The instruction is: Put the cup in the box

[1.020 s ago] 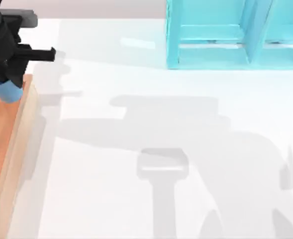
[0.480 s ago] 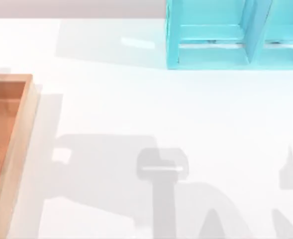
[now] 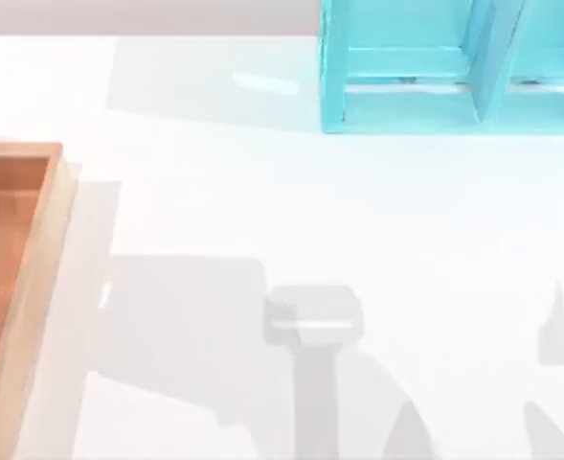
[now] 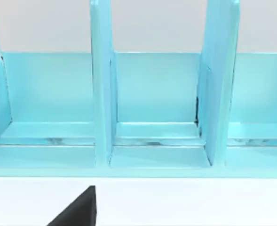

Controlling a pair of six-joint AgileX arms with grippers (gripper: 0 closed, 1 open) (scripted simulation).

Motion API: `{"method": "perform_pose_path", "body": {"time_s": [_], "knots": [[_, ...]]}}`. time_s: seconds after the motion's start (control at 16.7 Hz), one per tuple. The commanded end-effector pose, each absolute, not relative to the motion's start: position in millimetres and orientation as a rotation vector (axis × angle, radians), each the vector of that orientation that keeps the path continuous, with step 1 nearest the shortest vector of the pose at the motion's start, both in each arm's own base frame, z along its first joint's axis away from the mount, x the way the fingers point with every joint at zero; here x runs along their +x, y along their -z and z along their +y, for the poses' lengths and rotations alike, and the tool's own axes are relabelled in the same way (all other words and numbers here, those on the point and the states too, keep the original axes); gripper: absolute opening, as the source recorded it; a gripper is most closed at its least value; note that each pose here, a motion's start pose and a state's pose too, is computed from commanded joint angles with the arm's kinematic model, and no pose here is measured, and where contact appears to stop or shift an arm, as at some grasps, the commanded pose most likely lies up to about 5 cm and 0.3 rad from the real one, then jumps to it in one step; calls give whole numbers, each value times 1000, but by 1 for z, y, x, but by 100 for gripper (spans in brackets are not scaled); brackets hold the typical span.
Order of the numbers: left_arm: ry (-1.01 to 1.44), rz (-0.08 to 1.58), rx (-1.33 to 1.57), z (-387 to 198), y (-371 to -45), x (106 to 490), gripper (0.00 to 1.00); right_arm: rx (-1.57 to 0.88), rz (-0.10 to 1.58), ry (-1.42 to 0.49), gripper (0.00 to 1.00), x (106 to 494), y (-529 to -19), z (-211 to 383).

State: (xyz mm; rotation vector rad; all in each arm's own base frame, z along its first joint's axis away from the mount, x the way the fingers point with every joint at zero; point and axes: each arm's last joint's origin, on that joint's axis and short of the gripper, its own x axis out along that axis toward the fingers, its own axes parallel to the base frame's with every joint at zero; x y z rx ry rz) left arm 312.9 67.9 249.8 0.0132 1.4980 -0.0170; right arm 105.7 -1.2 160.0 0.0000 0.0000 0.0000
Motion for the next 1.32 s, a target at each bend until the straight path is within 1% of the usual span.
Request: {"method": "perform_pose_path", "body": {"time_s": [0.12, 0.24, 0.48, 1.26, 1.32], "knots": [[17, 1497, 12, 71, -229, 313, 0, 0, 0, 0, 100, 106, -160, -1], [18, 1502, 11, 72, -215, 313, 0, 0, 0, 0, 100, 106, -160, -1], [19, 1501, 11, 73, -213, 312, 0, 0, 0, 0, 100, 106, -160, -1], [19, 1501, 11, 73, -213, 312, 98, 0, 0, 0, 100, 106, -160, -1], [19, 1501, 11, 73, -213, 312, 100, 0, 0, 0, 100, 106, -160, -1]]}}
